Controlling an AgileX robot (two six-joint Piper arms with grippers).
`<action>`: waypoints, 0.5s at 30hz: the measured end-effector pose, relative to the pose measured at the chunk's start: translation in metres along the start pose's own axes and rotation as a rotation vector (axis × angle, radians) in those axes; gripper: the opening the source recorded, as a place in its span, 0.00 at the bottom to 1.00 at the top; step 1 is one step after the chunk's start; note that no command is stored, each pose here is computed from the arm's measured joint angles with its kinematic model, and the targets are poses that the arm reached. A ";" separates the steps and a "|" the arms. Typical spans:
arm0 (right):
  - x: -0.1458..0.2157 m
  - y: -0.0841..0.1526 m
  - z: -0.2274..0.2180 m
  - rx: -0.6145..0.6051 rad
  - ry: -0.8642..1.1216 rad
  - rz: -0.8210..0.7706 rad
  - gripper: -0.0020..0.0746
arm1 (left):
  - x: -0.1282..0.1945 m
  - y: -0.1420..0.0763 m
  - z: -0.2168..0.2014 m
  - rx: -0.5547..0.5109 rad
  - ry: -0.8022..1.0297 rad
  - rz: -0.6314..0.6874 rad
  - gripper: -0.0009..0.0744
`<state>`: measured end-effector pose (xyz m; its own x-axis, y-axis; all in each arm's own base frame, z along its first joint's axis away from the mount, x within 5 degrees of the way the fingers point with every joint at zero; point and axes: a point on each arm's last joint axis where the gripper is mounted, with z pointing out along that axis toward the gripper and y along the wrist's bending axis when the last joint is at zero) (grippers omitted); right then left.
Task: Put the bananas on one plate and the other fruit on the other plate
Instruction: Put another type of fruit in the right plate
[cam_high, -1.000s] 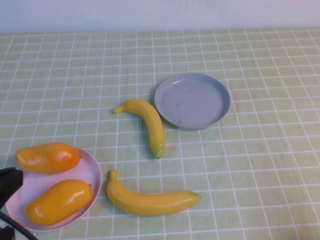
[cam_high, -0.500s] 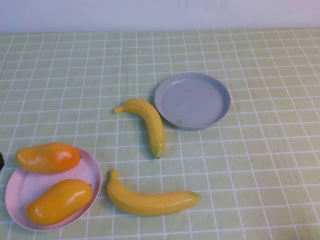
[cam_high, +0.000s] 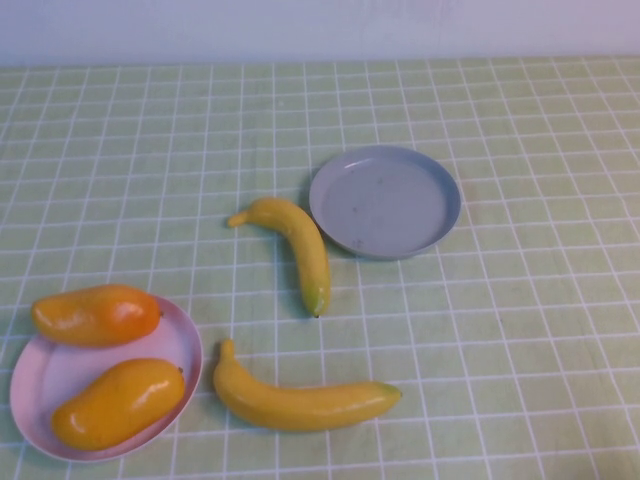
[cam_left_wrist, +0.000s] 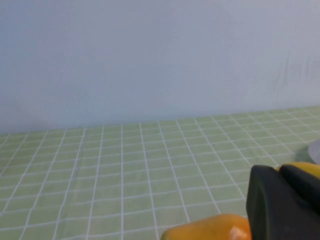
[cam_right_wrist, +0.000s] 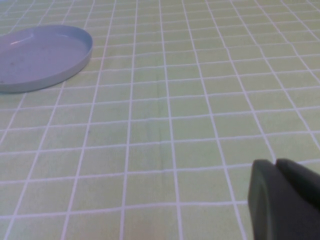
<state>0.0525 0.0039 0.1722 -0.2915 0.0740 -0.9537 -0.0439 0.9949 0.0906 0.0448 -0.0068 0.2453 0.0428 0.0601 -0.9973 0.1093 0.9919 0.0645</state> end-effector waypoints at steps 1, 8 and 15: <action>0.000 0.000 0.000 0.000 0.000 0.000 0.01 | 0.005 0.000 0.002 -0.008 0.002 0.000 0.01; 0.000 0.000 0.000 0.000 0.000 0.000 0.01 | 0.050 -0.001 0.009 -0.022 0.090 -0.062 0.01; 0.000 0.000 0.000 0.000 0.000 0.000 0.01 | 0.068 -0.003 0.006 -0.008 0.265 -0.064 0.01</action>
<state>0.0525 0.0039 0.1722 -0.2915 0.0740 -0.9537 -0.0439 0.9949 0.0906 0.0538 -0.0061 0.1778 -0.2254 0.0236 -0.9740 0.0952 0.9955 0.0020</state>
